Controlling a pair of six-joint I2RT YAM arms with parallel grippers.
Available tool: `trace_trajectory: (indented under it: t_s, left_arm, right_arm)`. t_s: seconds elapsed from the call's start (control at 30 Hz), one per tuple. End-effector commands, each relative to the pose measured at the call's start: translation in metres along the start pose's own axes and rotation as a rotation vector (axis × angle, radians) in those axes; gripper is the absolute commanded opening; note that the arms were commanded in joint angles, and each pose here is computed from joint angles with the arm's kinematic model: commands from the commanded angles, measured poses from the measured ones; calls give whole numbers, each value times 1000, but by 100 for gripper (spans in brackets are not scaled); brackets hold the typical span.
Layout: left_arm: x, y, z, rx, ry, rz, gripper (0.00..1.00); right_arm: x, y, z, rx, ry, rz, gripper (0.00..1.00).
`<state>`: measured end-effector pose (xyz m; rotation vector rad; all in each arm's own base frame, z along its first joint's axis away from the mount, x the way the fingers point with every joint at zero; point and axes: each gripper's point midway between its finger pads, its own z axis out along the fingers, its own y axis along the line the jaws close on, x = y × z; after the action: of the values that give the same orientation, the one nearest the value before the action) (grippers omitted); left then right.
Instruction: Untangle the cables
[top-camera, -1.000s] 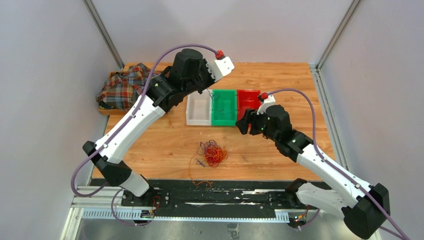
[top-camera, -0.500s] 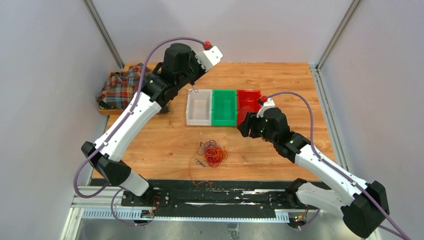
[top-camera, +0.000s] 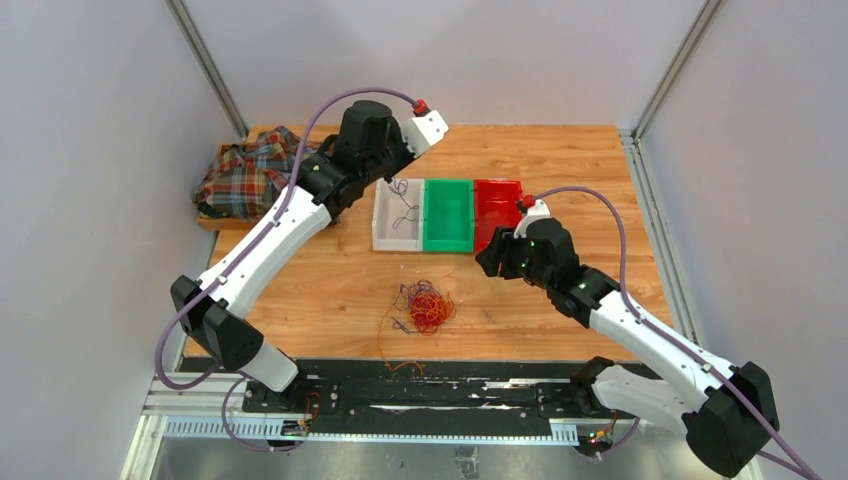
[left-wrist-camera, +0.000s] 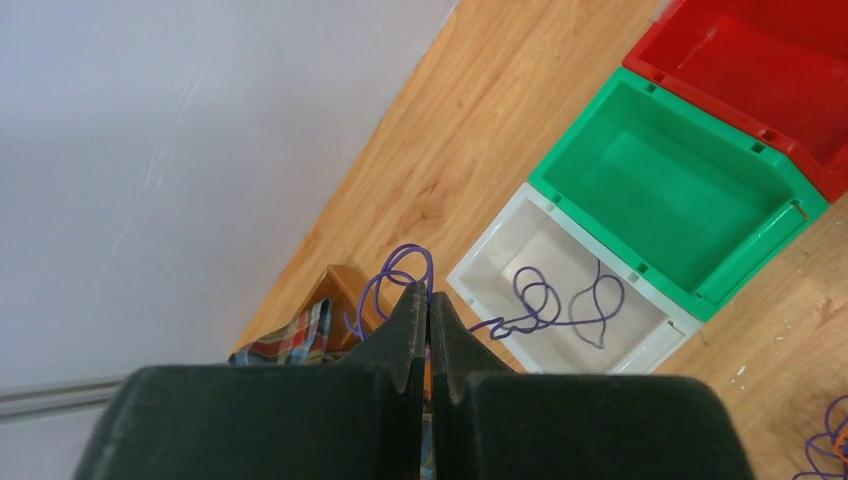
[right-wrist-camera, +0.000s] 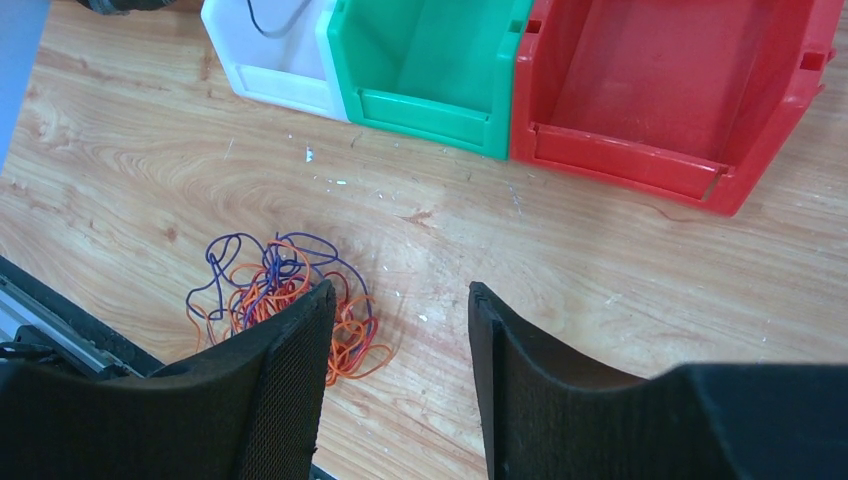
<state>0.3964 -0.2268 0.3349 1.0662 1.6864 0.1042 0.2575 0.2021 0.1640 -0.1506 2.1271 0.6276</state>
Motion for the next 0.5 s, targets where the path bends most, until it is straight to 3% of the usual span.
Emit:
trace_trajectory:
  t_s: [0.0,0.23,0.47]
  left_arm:
    - [10,-2,11,-3,5,-16,0]
    - [53,-36,33,76,106,-21,0]
    - [55,-43,52,97,115,-28,0]
  right_arm:
    - [-6,-2,-2,1,-28,32,51]
    - [-10,-1,-5,0,-38,38,51]
    - [-8,-1,-4,0,-30,42,51]
